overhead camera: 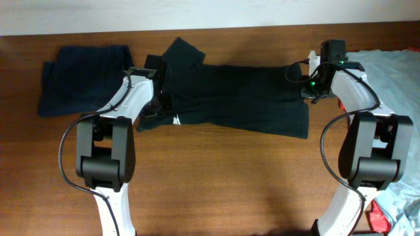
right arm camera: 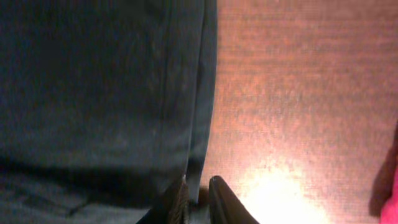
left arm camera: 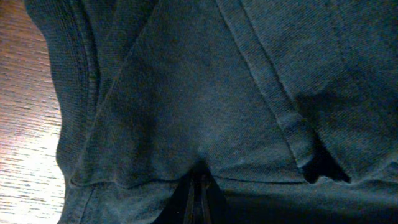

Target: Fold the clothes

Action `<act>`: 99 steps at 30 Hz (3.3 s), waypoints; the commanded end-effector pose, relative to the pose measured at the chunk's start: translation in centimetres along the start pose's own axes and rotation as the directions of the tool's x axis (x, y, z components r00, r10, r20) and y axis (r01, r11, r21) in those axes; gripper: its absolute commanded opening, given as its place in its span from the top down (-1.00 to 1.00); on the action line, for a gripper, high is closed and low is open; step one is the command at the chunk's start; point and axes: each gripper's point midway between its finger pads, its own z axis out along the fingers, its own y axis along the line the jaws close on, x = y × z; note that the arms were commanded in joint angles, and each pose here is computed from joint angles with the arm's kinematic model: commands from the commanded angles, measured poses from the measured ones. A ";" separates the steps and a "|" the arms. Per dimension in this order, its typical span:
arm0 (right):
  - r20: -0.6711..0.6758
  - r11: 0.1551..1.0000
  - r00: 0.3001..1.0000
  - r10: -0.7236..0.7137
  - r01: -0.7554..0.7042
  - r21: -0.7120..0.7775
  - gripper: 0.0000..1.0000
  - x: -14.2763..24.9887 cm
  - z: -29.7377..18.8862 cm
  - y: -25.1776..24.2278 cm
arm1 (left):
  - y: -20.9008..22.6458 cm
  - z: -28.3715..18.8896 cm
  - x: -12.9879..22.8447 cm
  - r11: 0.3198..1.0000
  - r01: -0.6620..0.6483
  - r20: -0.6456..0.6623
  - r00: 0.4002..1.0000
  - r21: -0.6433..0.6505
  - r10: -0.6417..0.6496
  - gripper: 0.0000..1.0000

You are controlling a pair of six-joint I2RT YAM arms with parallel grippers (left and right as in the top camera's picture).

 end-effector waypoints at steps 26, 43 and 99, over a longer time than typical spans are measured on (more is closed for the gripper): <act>-0.118 0.982 0.993 0.004 0.019 0.187 0.47 2.6 3.5 -3.4 | 1.4 0.9 0.5 0.999 0.009 -0.013 1.000 -0.047 -0.010 0.85; -0.029 0.982 0.999 -0.016 0.022 0.186 0.41 -0.1 2.6 -3.3 | 1.9 0.9 0.3 0.998 0.012 -0.005 1.000 -0.069 -0.012 0.85; -0.103 0.991 0.994 -0.028 0.041 0.131 0.00 1.1 4.2 -2.5 | 0.3 -1.2 -0.5 1.000 0.011 -0.014 1.000 0.005 -0.011 0.65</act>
